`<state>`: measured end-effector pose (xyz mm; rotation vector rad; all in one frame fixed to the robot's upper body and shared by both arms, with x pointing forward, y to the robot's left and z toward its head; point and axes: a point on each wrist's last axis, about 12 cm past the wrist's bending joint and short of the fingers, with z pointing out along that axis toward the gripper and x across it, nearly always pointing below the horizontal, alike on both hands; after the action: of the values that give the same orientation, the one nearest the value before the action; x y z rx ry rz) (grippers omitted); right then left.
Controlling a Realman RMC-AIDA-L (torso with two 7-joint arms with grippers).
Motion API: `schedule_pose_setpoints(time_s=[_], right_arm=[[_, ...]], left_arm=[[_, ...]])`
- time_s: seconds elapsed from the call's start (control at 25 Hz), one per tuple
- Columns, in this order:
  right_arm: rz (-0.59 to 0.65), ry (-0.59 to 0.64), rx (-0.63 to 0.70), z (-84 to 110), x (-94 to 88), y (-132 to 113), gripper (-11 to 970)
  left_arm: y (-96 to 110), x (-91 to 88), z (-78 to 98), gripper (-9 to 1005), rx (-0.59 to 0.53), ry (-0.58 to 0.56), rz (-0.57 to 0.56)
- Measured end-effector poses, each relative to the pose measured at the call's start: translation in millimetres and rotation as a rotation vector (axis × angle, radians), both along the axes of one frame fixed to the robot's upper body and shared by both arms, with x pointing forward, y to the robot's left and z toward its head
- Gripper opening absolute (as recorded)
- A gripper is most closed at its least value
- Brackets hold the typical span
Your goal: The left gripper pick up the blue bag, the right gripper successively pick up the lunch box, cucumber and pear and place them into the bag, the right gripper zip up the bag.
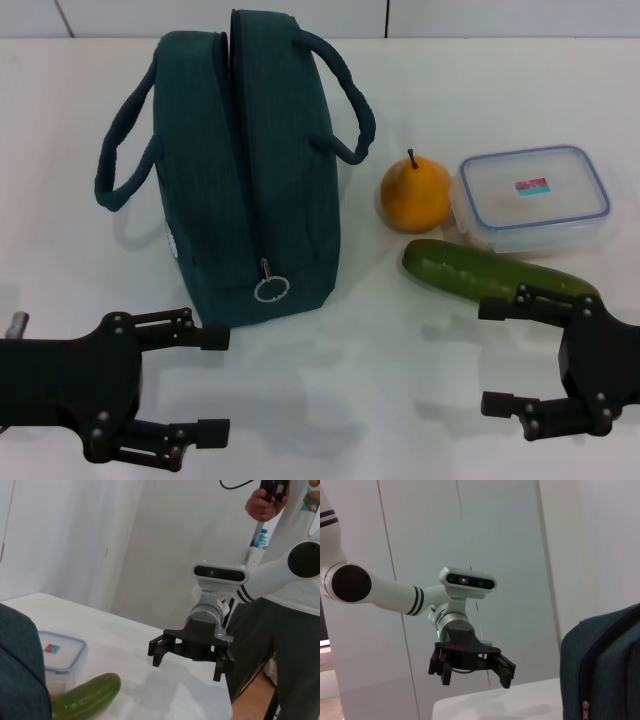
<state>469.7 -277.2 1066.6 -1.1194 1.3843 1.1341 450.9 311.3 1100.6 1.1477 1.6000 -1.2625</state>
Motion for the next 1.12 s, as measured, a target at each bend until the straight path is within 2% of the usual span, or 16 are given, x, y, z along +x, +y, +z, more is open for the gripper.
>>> schedule_pose_setpoints(time_s=[0.44,0.6,0.64,0.68,0.72,0.76,0.88,1.0,1.12], right_arm=[[0.006,0.002,-0.002,-0.4,-0.4,0.6,884],[0.001,0.002,0.000,-0.1,-0.1,0.2,883],[-0.001,0.003,-0.001,-0.2,0.1,0.0,883],[-0.005,0.003,-0.002,-0.3,0.5,-0.1,883],[-0.006,0.004,-0.003,-0.4,0.7,-0.2,883],[-0.009,0.003,-0.003,-0.4,0.8,-0.3,882],[-0.021,0.000,0.007,0.0,1.0,-0.8,882],[-0.044,-0.005,0.028,0.2,0.1,-1.9,881],[-0.059,-0.007,0.043,-1.5,-1.6,-1.6,881]], left_arm=[[1.8,-2.0,-1.1,888,-0.003,0.005,0.012],[16.1,9.0,12.1,887,-0.058,-0.049,0.133],[26.6,19.6,22.9,887,-0.107,-0.085,0.243],[26.6,19.6,22.9,887,-0.107,-0.085,0.243],[33.3,26.4,28.7,887,-0.132,-0.094,0.313],[40.0,36.9,35.6,887,-0.160,-0.080,0.398],[51.9,63.4,50.0,886,-0.190,-0.016,0.548],[51.9,95.4,63.6,886,-0.135,0.058,0.618],[43.3,115.1,74.8,885,-0.028,0.121,0.617]])
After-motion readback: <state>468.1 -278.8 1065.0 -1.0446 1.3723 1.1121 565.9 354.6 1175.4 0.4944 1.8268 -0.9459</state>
